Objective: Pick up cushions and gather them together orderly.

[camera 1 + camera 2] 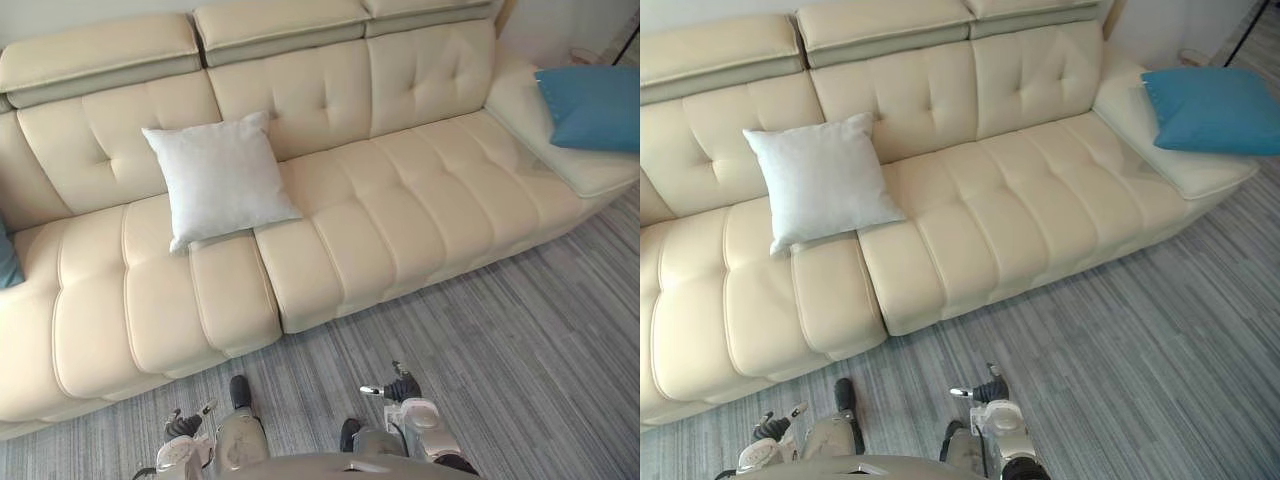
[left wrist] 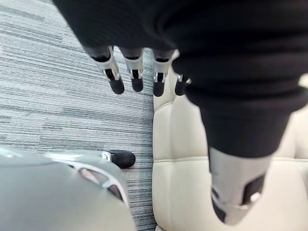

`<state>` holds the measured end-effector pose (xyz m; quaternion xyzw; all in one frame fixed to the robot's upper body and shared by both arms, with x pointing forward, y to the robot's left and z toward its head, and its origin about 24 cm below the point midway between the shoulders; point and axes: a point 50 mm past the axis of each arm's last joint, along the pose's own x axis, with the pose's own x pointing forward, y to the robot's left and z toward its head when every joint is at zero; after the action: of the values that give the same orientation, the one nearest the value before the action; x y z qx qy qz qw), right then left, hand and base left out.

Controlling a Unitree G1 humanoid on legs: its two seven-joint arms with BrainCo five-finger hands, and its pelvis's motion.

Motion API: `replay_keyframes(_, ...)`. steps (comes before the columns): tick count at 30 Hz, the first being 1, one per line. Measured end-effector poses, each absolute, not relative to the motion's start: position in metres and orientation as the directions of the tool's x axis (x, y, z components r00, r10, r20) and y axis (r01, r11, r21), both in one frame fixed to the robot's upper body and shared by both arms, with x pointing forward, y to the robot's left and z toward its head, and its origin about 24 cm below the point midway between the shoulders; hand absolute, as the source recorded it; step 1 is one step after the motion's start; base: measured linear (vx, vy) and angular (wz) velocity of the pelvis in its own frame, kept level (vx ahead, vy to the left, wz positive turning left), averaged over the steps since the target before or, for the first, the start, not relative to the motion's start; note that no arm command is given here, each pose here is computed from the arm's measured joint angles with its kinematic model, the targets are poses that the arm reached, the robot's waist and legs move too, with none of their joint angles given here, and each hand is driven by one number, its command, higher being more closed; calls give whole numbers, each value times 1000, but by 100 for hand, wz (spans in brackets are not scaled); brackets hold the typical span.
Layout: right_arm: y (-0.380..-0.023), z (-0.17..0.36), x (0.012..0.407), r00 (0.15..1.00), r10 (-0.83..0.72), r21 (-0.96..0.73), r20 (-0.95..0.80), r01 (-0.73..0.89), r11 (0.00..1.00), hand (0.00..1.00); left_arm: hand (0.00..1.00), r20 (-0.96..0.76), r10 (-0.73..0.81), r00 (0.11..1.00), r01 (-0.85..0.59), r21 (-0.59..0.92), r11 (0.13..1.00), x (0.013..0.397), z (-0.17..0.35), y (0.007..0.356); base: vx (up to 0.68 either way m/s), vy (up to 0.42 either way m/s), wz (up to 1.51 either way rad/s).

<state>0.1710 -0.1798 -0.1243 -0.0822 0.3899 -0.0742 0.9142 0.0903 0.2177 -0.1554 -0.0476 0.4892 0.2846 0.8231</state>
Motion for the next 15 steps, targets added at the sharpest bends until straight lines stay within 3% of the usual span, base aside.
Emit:
replay_keyframes(4, -182, -128, 160, 670, -209, -233, -713, 55, 971, 0, 0, -834, 426, 350, -527, 200, 826, 88, -156, 218, -98, 48, -35)
replay_keyframes(10, -185, -132, 146, 639, -226, -234, -735, 73, 969, 0, 0, -859, 419, 294, -599, 176, 781, 75, -160, 211, -34, 161, -102)
replay_keyframes(15, -167, -135, 138, 623, -205, -173, -755, 113, 978, 0, 0, -836, 446, 319, -600, 186, 778, 80, -155, 224, 41, 151, -65)
